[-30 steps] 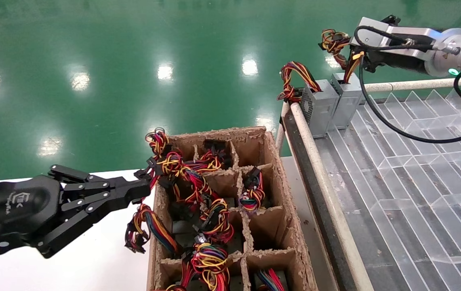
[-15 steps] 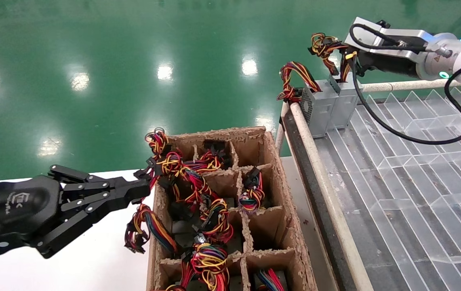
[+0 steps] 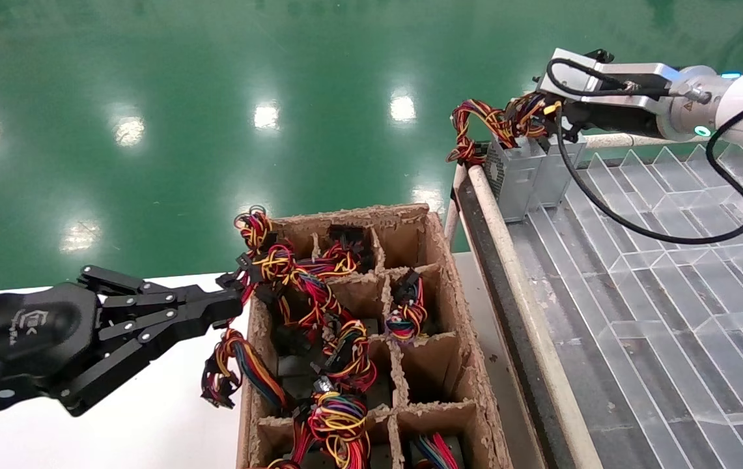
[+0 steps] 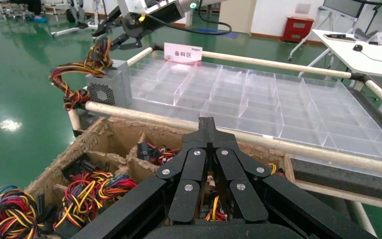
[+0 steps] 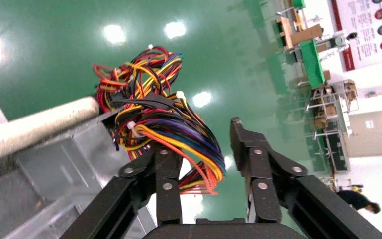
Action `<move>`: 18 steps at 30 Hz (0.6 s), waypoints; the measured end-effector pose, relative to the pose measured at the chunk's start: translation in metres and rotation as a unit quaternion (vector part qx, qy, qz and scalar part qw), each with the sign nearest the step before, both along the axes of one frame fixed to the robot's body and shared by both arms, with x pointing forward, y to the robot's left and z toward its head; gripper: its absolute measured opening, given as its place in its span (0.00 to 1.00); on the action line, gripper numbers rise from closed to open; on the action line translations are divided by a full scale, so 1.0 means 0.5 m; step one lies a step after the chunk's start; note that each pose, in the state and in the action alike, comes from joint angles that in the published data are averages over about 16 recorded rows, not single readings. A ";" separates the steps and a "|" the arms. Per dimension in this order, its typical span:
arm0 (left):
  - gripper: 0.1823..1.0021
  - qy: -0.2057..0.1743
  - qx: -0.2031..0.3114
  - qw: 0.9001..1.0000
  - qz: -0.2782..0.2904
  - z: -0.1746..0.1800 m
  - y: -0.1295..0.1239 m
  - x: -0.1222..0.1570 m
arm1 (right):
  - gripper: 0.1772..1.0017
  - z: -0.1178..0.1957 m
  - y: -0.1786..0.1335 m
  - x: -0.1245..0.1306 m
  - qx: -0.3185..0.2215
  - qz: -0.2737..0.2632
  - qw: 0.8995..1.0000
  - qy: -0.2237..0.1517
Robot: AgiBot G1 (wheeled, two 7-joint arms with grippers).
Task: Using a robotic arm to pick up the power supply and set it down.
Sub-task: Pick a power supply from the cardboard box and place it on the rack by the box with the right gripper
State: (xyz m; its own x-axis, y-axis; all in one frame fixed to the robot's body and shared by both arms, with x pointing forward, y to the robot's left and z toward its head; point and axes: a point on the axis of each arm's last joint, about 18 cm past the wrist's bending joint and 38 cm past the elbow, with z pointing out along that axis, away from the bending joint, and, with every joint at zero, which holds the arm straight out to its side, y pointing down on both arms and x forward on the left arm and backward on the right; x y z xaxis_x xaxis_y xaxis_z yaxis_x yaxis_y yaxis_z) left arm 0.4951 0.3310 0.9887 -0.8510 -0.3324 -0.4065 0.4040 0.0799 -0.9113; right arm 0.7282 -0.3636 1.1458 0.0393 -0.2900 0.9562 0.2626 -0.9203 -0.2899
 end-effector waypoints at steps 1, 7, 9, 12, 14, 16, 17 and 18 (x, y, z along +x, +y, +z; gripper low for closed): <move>0.01 0.000 0.000 1.000 0.000 0.000 0.000 0.000 | 0.21 0.000 0.000 0.000 -0.005 -0.001 1.000 0.002; 0.01 0.000 0.000 1.000 0.000 0.000 0.000 0.000 | 0.34 0.001 -0.003 -0.003 -0.039 -0.011 0.999 0.010; 0.01 0.000 0.000 1.000 0.000 0.000 0.000 0.000 | 0.40 0.002 -0.004 -0.004 -0.052 -0.015 0.998 0.013; 0.01 0.000 0.000 1.000 0.000 0.000 0.000 0.000 | 0.48 0.003 -0.006 -0.005 -0.070 -0.021 0.997 0.018; 0.01 0.000 0.000 1.000 0.000 0.000 0.000 0.000 | 0.54 0.004 -0.006 -0.005 -0.082 -0.025 0.996 0.021; 0.01 0.000 0.000 1.000 0.000 0.000 0.000 0.000 | 0.59 0.004 -0.007 -0.006 -0.094 -0.028 0.995 0.024; 0.01 0.000 0.000 1.000 0.000 0.000 0.000 0.000 | 0.62 0.004 -0.007 -0.006 -0.099 -0.030 0.994 0.026; 0.01 0.000 0.000 1.000 0.000 0.000 0.000 0.000 | 0.65 0.004 -0.007 -0.007 -0.105 -0.031 0.994 0.027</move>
